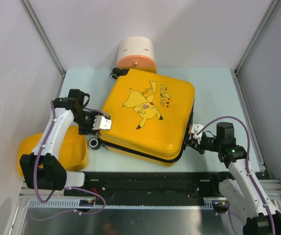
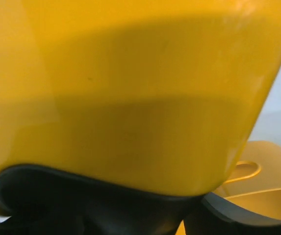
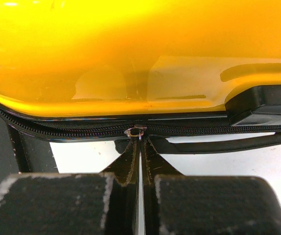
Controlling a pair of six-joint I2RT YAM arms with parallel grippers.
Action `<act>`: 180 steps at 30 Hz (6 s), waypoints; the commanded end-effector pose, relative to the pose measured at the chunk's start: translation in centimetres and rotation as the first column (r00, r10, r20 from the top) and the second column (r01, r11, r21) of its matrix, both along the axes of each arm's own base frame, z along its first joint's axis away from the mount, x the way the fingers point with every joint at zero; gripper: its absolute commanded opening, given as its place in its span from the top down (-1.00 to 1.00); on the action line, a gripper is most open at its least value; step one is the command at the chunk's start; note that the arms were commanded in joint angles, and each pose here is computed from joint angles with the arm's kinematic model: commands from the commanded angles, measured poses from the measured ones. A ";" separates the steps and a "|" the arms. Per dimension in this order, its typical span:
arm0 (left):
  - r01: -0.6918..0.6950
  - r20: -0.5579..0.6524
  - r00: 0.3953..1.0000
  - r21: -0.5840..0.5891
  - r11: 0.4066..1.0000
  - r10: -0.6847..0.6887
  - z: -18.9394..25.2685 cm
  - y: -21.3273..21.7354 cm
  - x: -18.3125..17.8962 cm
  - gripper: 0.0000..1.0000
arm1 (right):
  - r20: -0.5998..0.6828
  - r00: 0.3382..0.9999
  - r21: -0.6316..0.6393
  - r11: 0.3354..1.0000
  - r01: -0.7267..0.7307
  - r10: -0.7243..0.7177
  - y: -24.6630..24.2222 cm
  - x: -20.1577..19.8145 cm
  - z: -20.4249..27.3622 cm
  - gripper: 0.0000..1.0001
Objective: Open, take out, and arrange the luggage
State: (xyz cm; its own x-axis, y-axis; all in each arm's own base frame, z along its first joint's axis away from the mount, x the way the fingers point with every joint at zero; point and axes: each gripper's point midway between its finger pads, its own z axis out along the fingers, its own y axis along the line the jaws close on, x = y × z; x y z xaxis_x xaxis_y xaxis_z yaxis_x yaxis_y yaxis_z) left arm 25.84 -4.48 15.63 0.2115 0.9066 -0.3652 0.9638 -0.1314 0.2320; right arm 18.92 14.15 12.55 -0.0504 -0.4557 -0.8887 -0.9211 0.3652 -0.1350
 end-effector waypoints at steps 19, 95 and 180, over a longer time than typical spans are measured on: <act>0.237 -0.016 0.972 0.073 0.969 -0.236 -3.9 0.9 -0.2 1.00 | 0.308 0.909 0.089 0.960 0.266 -0.280 -6.6 14.6 6.2 1.00; -0.699 -0.648 0.670 -0.388 0.601 0.361 7.0 -13.6 15.3 -0.99 | 0.201 0.978 0.032 0.998 -0.060 0.052 0.0 11.2 2.5 1.00; -0.590 0.098 0.764 -0.294 0.752 0.638 -12.7 -32.3 -12.1 -0.49 | -0.128 0.949 0.112 0.947 0.301 -0.287 4.3 2.4 1.9 1.00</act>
